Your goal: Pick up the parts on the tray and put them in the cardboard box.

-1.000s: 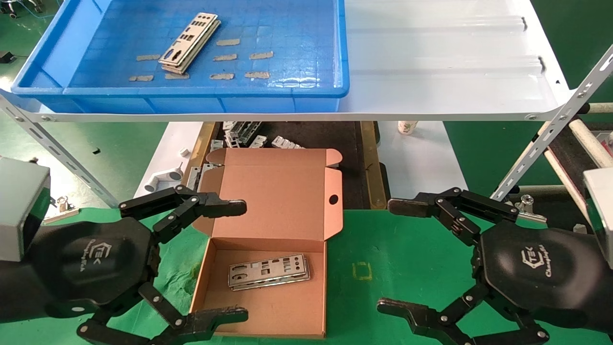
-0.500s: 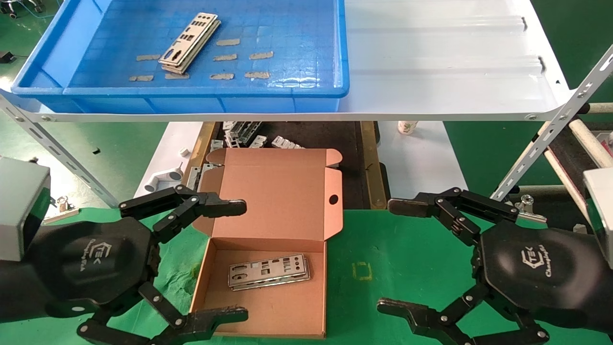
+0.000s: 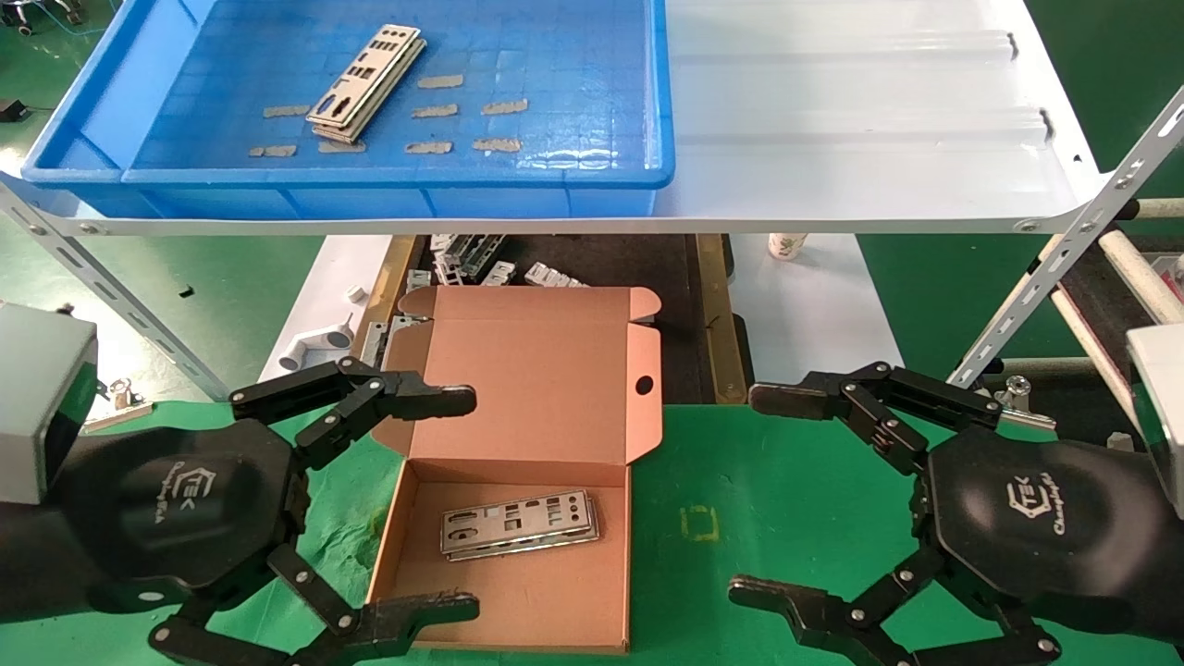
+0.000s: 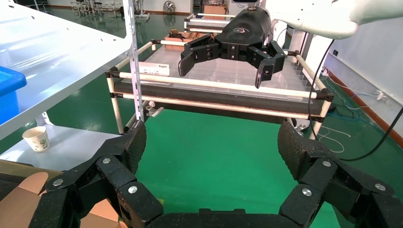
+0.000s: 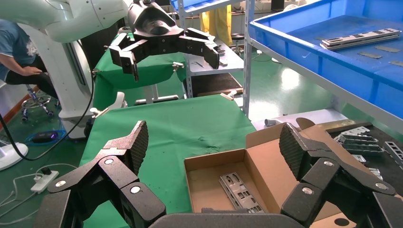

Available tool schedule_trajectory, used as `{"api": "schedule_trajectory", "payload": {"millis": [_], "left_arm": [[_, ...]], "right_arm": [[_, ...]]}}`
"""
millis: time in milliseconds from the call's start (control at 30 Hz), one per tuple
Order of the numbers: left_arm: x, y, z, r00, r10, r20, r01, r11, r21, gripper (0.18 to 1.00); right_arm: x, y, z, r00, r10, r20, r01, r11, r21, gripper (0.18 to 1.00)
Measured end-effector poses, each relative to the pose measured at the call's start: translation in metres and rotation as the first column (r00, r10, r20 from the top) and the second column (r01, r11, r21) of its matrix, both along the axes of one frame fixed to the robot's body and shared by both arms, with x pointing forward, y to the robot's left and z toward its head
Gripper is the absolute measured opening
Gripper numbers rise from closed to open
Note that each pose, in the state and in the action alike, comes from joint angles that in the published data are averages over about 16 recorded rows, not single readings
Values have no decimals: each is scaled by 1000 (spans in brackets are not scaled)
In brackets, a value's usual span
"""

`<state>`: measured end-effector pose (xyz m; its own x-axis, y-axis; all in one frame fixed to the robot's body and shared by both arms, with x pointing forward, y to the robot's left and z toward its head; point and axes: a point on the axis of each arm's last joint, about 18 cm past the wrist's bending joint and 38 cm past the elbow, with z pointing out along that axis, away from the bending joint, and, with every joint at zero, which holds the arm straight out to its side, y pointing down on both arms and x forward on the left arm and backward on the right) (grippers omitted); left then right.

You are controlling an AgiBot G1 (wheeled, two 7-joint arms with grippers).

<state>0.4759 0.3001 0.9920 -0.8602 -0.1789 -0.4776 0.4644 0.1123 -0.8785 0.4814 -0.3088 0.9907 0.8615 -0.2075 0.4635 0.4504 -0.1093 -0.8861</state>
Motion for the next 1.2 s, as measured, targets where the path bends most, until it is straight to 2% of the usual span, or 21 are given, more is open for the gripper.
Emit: {"api": "schedule_trajectory", "payload": {"millis": [1200], "left_arm": [[0, 0, 0, 1000, 0, 0, 0, 1000, 0, 1001]], "right_arm": [[0, 0, 0, 1000, 0, 0, 0, 1000, 0, 1001]]}}
